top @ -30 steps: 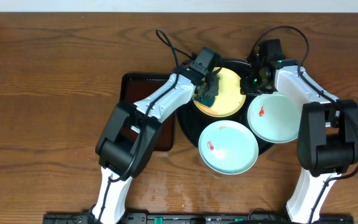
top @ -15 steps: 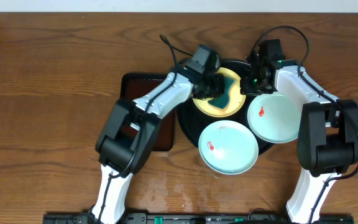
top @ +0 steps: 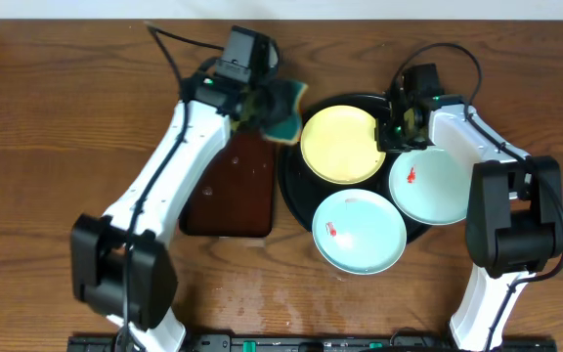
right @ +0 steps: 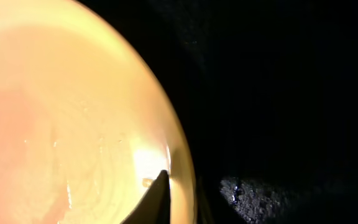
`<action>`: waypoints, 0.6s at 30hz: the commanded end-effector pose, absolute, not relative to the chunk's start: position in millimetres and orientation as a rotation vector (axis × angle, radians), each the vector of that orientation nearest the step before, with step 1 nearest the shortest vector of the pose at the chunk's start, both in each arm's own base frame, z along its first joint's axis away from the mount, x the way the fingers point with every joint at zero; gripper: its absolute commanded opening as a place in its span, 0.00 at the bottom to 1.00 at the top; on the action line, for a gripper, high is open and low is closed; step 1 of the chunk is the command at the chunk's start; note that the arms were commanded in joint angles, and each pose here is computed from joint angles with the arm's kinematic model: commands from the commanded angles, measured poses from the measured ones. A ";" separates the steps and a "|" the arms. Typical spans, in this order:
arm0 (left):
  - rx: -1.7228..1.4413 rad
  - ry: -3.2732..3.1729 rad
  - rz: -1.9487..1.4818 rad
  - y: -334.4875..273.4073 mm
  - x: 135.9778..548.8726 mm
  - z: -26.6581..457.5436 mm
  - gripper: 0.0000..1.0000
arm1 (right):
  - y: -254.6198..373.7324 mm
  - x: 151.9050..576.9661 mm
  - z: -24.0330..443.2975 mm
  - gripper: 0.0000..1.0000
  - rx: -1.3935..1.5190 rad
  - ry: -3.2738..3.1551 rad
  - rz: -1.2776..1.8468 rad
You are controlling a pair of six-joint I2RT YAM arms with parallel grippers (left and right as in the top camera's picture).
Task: Clean dirty plates on tray and stack at the side
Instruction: 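Move the sponge back over the small tray with the left gripper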
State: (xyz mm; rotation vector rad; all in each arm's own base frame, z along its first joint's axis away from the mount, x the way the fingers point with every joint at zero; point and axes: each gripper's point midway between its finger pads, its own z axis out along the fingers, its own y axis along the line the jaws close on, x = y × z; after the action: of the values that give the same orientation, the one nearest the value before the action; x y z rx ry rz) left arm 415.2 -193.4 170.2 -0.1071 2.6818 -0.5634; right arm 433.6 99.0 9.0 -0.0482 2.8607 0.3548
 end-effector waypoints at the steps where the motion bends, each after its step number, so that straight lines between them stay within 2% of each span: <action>1: -0.118 2.711 -0.156 -134.9 405.8 169.1 0.08 | 101.4 429.4 6.3 0.16 -0.092 2.868 0.349; 6: -0.134 2.840 0.075 -104.1 375.6 142.6 0.08 | 101.3 429.4 6.1 0.17 -0.096 2.867 0.348; 12: -0.140 2.867 0.230 -84.6 363.8 123.5 0.08 | 97.6 429.2 1.8 0.15 -0.092 2.866 0.313; 18: -0.155 2.863 0.252 -81.0 363.4 119.3 0.08 | 97.6 430.9 1.3 0.01 -0.091 2.855 0.319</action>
State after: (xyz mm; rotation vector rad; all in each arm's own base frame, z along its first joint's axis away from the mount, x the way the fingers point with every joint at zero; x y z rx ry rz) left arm 360.1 -91.8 118.2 -0.1488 2.8915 0.1790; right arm 434.1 97.5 4.3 -0.0750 2.8477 0.3332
